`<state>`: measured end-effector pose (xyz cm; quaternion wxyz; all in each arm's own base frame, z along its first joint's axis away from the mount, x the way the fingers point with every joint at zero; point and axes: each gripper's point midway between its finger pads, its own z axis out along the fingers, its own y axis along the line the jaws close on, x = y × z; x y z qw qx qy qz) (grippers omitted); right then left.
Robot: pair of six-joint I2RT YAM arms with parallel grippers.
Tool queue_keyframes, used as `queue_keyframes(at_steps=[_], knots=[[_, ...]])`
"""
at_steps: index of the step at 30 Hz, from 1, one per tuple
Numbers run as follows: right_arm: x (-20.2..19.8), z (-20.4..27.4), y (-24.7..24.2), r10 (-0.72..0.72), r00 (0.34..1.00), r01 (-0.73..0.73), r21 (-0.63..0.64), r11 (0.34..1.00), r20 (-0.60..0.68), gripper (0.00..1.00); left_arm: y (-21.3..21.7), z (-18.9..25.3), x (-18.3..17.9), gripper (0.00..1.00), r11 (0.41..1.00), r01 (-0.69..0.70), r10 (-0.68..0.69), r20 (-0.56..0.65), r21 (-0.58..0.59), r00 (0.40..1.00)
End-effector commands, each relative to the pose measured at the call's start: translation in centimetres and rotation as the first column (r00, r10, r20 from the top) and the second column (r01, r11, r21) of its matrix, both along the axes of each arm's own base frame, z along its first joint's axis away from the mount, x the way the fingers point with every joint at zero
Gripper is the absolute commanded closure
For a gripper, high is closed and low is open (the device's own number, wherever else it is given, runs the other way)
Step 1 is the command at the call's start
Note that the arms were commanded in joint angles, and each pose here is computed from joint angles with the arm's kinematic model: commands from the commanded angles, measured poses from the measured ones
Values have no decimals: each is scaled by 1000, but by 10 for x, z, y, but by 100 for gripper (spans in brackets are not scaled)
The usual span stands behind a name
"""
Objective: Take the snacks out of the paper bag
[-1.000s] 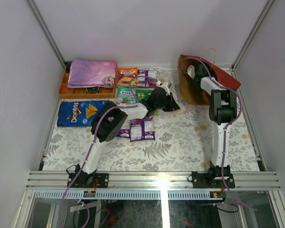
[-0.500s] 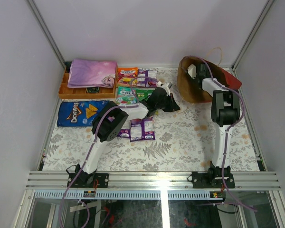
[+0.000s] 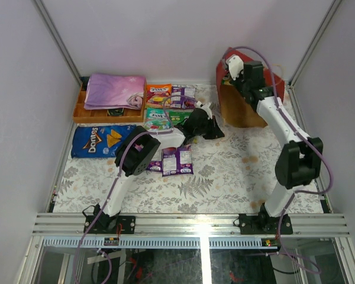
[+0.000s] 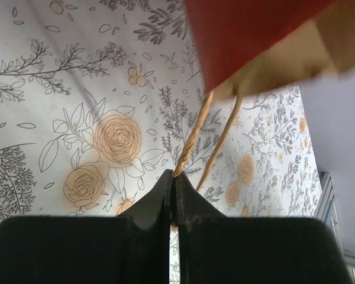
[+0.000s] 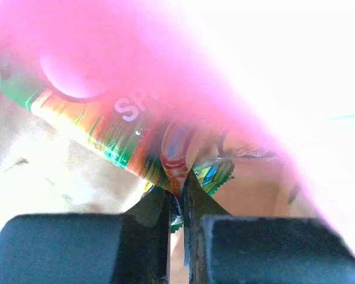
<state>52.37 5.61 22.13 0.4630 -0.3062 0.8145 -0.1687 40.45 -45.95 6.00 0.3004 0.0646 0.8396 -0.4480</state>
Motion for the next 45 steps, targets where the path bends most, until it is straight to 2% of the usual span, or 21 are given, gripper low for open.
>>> queue_keyframes(at_steps=[1,3,7,9,12,16,18,25,30,33,38,42,45], knots=[[-26,110,19,-23,967,-36,224,974,254,100,-6,5,3,100,1000,18,-18,22,-10,1000],[-44,128,31,-41,957,-59,332,941,288,100,-5,5,3,100,1000,16,-16,23,-10,1000],[-79,144,60,-43,945,-143,529,836,324,100,-3,12,9,100,1000,11,-10,33,-23,999],[-87,139,66,-48,960,-130,588,798,276,100,0,19,12,100,999,6,-5,40,-32,999],[-89,109,68,-82,988,-18,633,774,129,100,4,40,15,100,998,4,0,68,-55,998],[-108,59,78,-57,995,97,658,747,-81,100,13,84,24,100,995,-2,14,127,-95,992],[-123,38,84,-40,990,119,666,736,-133,100,20,108,29,100,993,-12,31,163,-116,986],[-181,10,88,-16,976,168,705,689,-217,100,21,151,39,100,992,2,28,230,-129,973],[-237,15,95,21,964,203,779,594,-267,100,13,175,47,100,991,30,6,269,-132,963],[-262,5,86,-30,952,269,786,556,-304,100,9,195,53,100,990,45,-2,303,-133,953],[-287,-38,78,-90,897,412,747,521,-432,100,9,234,66,100,989,46,9,367,-141,930],[-294,-70,92,-78,879,448,759,472,-470,100,12,251,77,100,989,39,20,393,-141,919],[-296,-101,98,-92,864,474,736,483,-496,100,14,256,80,100,987,68,-3,407,-147,914]])
